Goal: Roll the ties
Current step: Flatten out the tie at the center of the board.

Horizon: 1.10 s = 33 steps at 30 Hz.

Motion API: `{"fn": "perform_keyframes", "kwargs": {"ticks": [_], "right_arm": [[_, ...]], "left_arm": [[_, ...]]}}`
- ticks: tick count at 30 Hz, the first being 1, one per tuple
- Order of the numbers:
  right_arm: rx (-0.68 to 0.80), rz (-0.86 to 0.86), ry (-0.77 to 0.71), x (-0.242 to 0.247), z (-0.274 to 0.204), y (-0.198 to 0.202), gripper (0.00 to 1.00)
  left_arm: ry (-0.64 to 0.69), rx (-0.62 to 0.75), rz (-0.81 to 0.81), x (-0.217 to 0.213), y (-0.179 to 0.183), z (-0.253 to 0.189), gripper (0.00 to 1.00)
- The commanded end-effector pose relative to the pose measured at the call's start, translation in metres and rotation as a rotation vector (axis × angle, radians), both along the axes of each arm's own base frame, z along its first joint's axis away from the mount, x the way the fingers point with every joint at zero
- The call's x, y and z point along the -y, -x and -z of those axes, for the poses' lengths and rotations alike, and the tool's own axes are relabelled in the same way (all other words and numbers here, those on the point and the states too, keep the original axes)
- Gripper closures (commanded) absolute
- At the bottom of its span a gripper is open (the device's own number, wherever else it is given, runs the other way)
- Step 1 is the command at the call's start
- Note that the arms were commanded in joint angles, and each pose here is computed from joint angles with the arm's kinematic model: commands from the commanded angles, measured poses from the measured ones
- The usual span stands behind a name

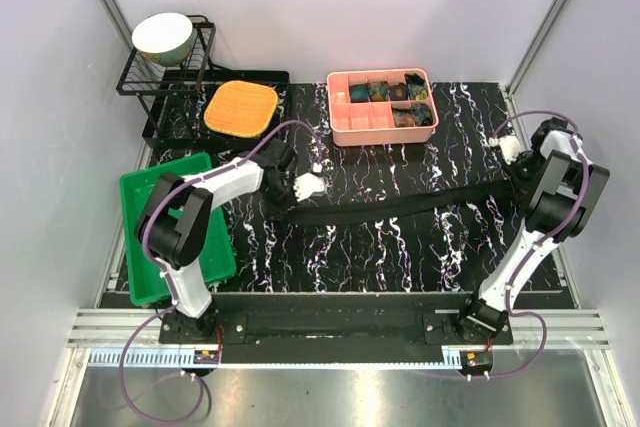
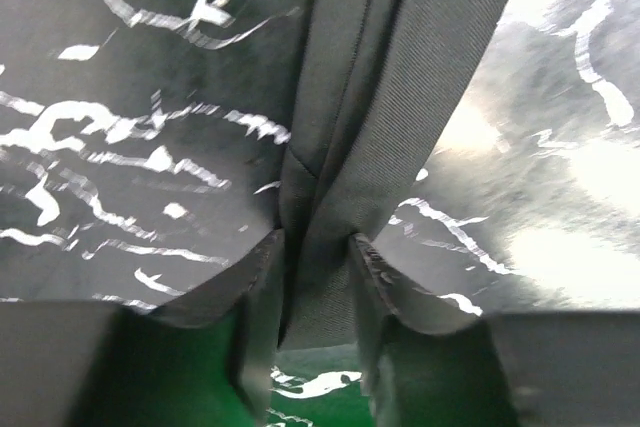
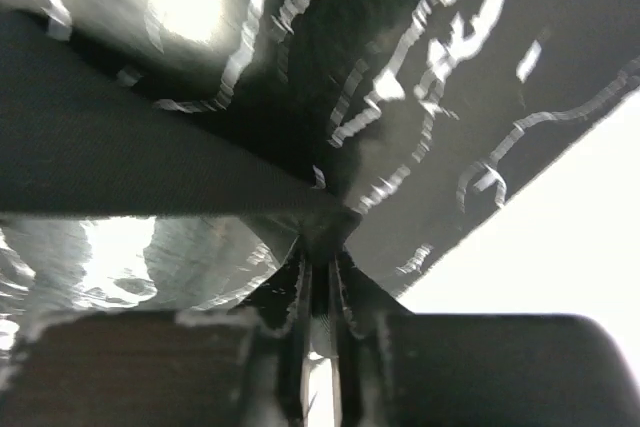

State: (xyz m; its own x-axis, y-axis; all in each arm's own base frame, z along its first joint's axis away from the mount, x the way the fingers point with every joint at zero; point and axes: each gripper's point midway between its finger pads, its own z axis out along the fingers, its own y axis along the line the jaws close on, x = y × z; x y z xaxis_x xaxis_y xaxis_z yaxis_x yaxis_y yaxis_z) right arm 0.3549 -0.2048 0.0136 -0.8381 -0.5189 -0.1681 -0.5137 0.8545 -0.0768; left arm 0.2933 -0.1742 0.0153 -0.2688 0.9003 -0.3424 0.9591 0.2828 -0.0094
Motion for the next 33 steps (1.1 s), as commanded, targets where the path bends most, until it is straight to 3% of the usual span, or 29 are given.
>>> {"fn": "perform_keyframes", "kwargs": {"ticks": [1,5,9,10,12,14,15,19,22,26,28,30,31,33], "right_arm": [[-0.066,-0.106,0.136,0.05,0.009,0.024,1.0],[-0.193,-0.311,0.169,0.069,-0.004,0.045,1.0],[-0.287,-0.468,0.161,0.071,-0.013,0.056,0.98],[-0.3,-0.493,0.174,0.073,-0.013,0.055,0.83],[-0.264,-0.475,0.233,0.086,-0.021,0.04,0.64],[-0.206,-0.394,0.234,0.089,-0.026,0.024,0.38],[-0.145,-0.358,0.26,0.096,-0.045,0.007,0.36],[-0.023,-0.253,0.146,0.075,-0.086,-0.01,0.35],[-0.002,-0.175,-0.021,0.028,-0.11,0.002,0.34],[0.018,-0.106,-0.221,-0.065,-0.109,0.013,0.37],[0.099,-0.11,-0.233,-0.116,-0.12,0.0,0.39],[0.062,-0.189,-0.285,-0.178,-0.108,0.013,0.43],[0.079,-0.158,-0.29,-0.194,-0.103,0.009,0.46],[0.02,-0.177,-0.327,-0.228,-0.085,0.024,0.51]], "left_arm": [[-0.07,-0.014,-0.003,-0.031,-0.004,0.015,0.74],[-0.035,-0.031,0.04,-0.03,0.001,0.011,0.79],[0.027,-0.043,0.077,-0.011,0.006,-0.002,0.71],[0.042,-0.045,0.088,-0.004,0.009,-0.005,0.57],[0.079,-0.031,0.086,0.005,0.008,-0.016,0.5],[0.119,-0.015,0.046,0.012,0.005,-0.028,0.41],[0.131,-0.005,0.018,0.013,0.002,-0.034,0.39],[0.208,0.108,-0.045,0.014,-0.012,-0.066,0.31],[0.267,0.192,-0.085,0.013,-0.017,-0.094,0.23],[0.35,0.307,-0.143,0.011,-0.019,-0.135,0.01],[0.412,0.392,-0.231,0.009,-0.025,-0.164,0.01],[0.468,0.433,-0.334,0.006,-0.028,-0.181,0.01],[0.524,0.503,-0.35,0.007,-0.031,-0.202,0.01],[0.585,0.519,-0.411,0.007,-0.028,-0.203,0.01]]}}
